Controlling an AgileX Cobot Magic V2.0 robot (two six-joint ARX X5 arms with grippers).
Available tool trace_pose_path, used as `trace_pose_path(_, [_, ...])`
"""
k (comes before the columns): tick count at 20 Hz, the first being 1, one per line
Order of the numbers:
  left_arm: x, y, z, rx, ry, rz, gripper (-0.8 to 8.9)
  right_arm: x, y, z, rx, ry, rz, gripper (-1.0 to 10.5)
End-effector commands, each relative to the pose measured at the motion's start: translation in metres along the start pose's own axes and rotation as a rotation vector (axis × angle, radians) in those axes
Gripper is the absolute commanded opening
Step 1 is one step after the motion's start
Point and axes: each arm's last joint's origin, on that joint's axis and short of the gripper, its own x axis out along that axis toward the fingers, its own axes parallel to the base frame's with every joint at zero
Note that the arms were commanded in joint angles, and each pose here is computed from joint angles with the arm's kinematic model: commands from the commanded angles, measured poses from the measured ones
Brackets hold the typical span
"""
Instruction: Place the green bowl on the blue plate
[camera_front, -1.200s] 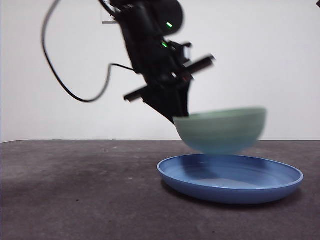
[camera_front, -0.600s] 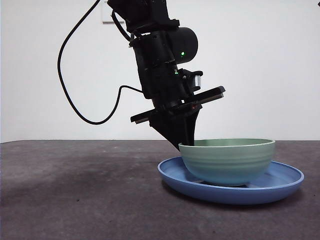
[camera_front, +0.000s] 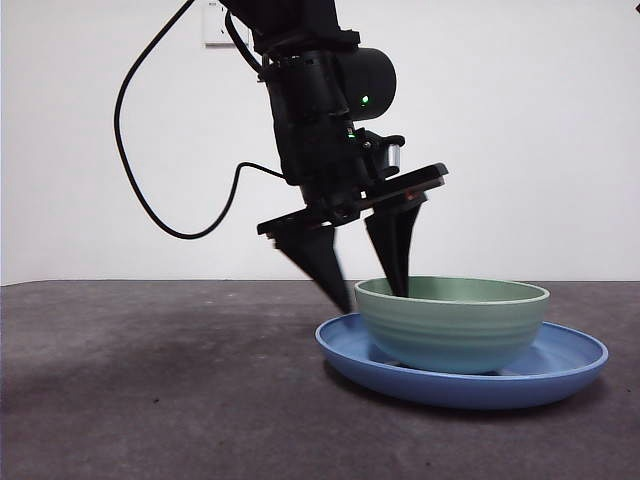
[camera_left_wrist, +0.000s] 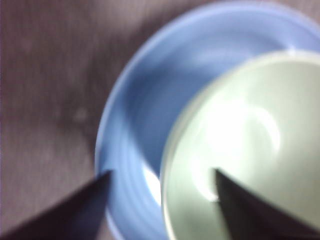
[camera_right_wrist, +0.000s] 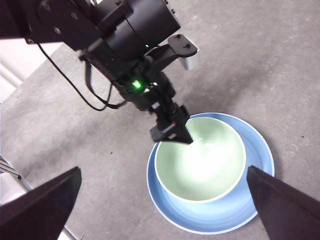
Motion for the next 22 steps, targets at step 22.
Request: trace_pose_path(22, [-0.268,0.006,-0.192,0.155,-0.532,0.057,5.04,-0.003,0.003,0.005,-0.018,-0.02,0.003,6.5])
